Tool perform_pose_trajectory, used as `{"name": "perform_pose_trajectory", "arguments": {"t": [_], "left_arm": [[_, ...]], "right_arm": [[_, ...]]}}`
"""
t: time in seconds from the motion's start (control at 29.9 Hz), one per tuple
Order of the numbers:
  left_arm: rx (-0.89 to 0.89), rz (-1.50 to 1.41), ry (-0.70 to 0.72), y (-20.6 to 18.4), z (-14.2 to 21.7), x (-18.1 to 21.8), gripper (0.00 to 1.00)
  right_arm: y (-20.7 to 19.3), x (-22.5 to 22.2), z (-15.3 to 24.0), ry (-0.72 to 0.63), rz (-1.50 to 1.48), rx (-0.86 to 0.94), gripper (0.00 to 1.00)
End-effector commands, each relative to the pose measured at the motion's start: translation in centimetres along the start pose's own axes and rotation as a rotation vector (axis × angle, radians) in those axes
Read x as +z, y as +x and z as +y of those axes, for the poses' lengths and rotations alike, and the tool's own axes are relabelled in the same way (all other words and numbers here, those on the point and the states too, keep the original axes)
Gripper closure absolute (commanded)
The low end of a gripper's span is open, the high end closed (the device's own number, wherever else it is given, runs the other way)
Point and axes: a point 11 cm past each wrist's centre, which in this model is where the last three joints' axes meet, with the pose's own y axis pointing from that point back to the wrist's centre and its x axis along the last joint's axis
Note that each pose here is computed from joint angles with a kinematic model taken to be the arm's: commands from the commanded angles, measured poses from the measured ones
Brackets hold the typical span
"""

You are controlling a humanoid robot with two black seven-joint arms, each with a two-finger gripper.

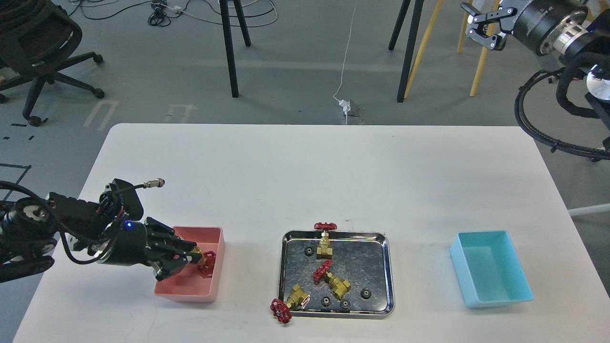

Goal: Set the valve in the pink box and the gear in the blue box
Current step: 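Open the left gripper and lift it away from the pink box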

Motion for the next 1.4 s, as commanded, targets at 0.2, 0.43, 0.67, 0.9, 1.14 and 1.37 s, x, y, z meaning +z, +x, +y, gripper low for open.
{"name": "perform_pose_trajectory", "arguments": {"t": [0.2, 0.43, 0.67, 0.9, 1.14, 1.37], "left_arm": [[0.059, 0.007, 0.008, 1.6, 0.9, 0.0, 0.44], [0.174, 0.079, 0.023, 5.4, 4.8, 0.6, 0.31], [0.410, 0.279, -0.042, 12.6, 7.8, 0.8, 0.27], [0.727, 0.651, -0.393, 22.0, 10.5, 2.5, 0.18], [0.838, 0.919, -0.643, 26.3, 8.2, 2.6, 0.13], [0.941, 1.106, -0.824, 31.2, 4.4, 2.4, 0.12]], "right_arm": [[0.0, -0.1, 0.0, 0.001, 0.002, -0.001, 0.00], [0.5, -0.4, 0.4, 0.006, 0.004, 0.005, 0.00], [2.0, -0.9, 1.8, -0.006, 0.036, 0.034, 0.00], [3.7, 0.9, 3.2, -0.194, 0.176, 0.064, 0.00], [4.3, 3.6, 5.1, -0.411, 0.496, 0.026, 0.00], [2.6, 10.2, 7.9, -0.760, 0.989, -0.189, 0.00]]}}
